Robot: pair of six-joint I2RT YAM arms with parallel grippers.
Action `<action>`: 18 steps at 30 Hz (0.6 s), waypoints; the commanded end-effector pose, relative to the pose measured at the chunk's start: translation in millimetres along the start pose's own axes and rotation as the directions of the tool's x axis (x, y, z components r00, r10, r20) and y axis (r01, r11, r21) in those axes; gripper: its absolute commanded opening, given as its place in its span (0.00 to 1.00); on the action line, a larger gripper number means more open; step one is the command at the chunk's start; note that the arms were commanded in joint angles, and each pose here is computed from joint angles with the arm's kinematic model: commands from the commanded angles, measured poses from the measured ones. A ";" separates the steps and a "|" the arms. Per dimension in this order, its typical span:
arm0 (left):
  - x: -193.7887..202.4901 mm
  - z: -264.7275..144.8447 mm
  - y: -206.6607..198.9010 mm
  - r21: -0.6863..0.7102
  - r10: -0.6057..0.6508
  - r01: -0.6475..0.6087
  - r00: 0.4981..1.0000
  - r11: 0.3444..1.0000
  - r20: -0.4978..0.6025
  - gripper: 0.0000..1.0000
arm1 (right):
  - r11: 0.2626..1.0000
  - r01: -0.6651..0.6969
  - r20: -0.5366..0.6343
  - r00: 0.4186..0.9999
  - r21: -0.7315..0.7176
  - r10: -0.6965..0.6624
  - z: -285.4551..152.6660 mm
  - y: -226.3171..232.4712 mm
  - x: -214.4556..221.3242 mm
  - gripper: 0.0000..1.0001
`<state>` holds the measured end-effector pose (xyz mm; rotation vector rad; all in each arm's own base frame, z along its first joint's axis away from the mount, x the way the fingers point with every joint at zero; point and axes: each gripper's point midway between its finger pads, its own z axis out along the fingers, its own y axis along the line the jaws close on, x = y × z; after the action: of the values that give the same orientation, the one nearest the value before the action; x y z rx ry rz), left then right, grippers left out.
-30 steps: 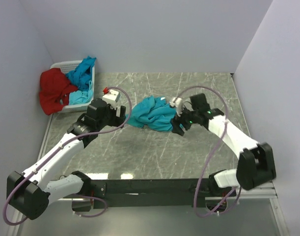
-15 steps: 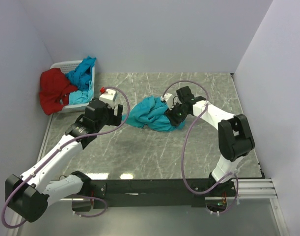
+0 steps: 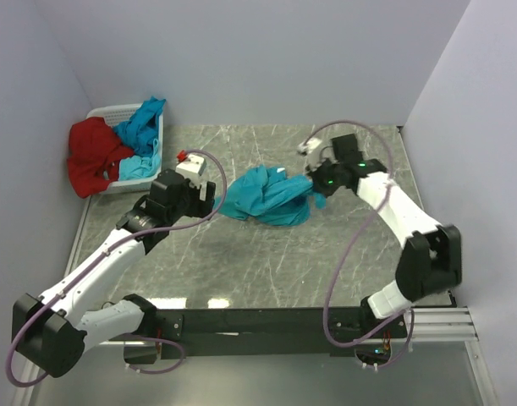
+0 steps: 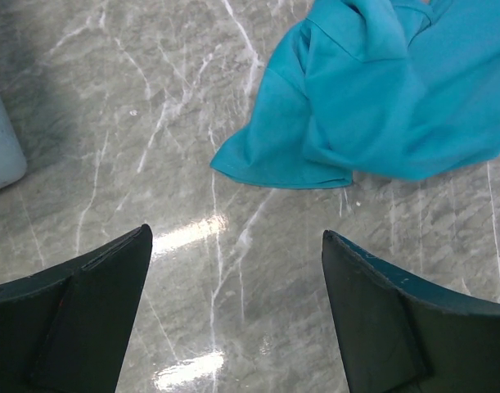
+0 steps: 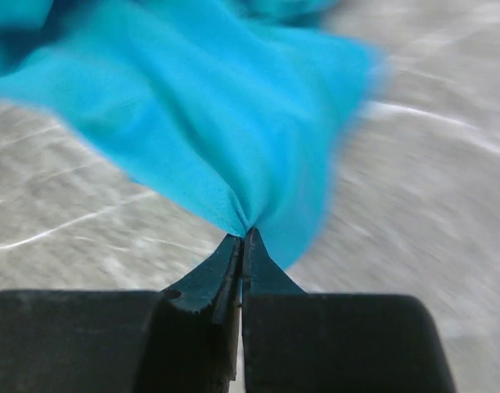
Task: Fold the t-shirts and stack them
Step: Flatten the tshirt out
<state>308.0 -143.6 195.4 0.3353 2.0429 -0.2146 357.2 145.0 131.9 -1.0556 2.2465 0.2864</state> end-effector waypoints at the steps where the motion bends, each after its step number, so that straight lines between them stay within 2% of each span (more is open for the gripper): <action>1: -7.6 4.1 -9.4 0.047 0.006 -0.007 1.000 0.999 0.025 0.90 | 0.984 -0.074 0.117 0.992 0.163 0.055 -55.8 -45.6 -13.3 0.00; 6: 5.2 18.6 -18.8 0.088 0.002 0.002 0.999 0.996 -0.042 0.90 | 0.915 -0.222 0.156 0.971 0.337 0.179 -95.8 -106.3 32.9 0.00; 8: 14.6 30.5 -25.4 0.114 0.002 0.008 0.996 0.993 -0.088 0.89 | 0.905 -0.246 0.154 0.967 0.348 0.203 -97.2 -110.9 48.0 0.00; 10: 10.6 37.9 -38.3 0.165 -0.019 0.037 0.994 0.986 -0.109 0.88 | 0.904 -0.256 0.142 0.965 0.343 0.220 -94.6 -110.7 61.5 0.00; 11: 21.6 48.7 -44.9 0.189 -0.019 0.050 0.986 0.981 -0.164 0.86 | 0.906 -0.261 0.146 0.964 0.332 0.223 -93.0 -109.1 62.9 0.00; 12: 11.3 52.1 -56.9 0.241 -0.033 0.074 0.985 0.968 -0.167 0.86 | 0.909 -0.267 0.140 0.962 0.319 0.233 -89.0 -107.0 67.4 0.00; 14: 22.7 68.7 -68.5 0.273 -0.040 0.106 0.971 0.956 -0.238 0.85 | 0.911 -0.282 0.145 0.958 0.301 0.249 -86.5 -106.1 69.6 0.00; 16: 12.9 78.6 -79.6 0.296 -0.046 0.118 0.969 0.948 -0.241 0.85 | 0.918 -0.290 0.143 0.955 0.271 0.260 -82.5 -102.6 70.3 0.00; 17: 20.2 89.3 -82.2 0.293 -0.040 0.121 0.962 0.948 -0.270 0.85 | 0.919 -0.292 0.139 0.955 0.264 0.263 -82.4 -101.4 71.6 0.00; 18: 8.3 96.2 -85.8 0.301 -0.042 0.120 0.967 0.946 -0.253 0.86 | 0.921 -0.294 0.138 0.954 0.258 0.266 -81.5 -100.5 72.3 0.00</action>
<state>341.9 -219.6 118.7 0.4732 2.3294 -0.4548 356.1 -4.5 146.6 -0.5540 2.3102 0.1000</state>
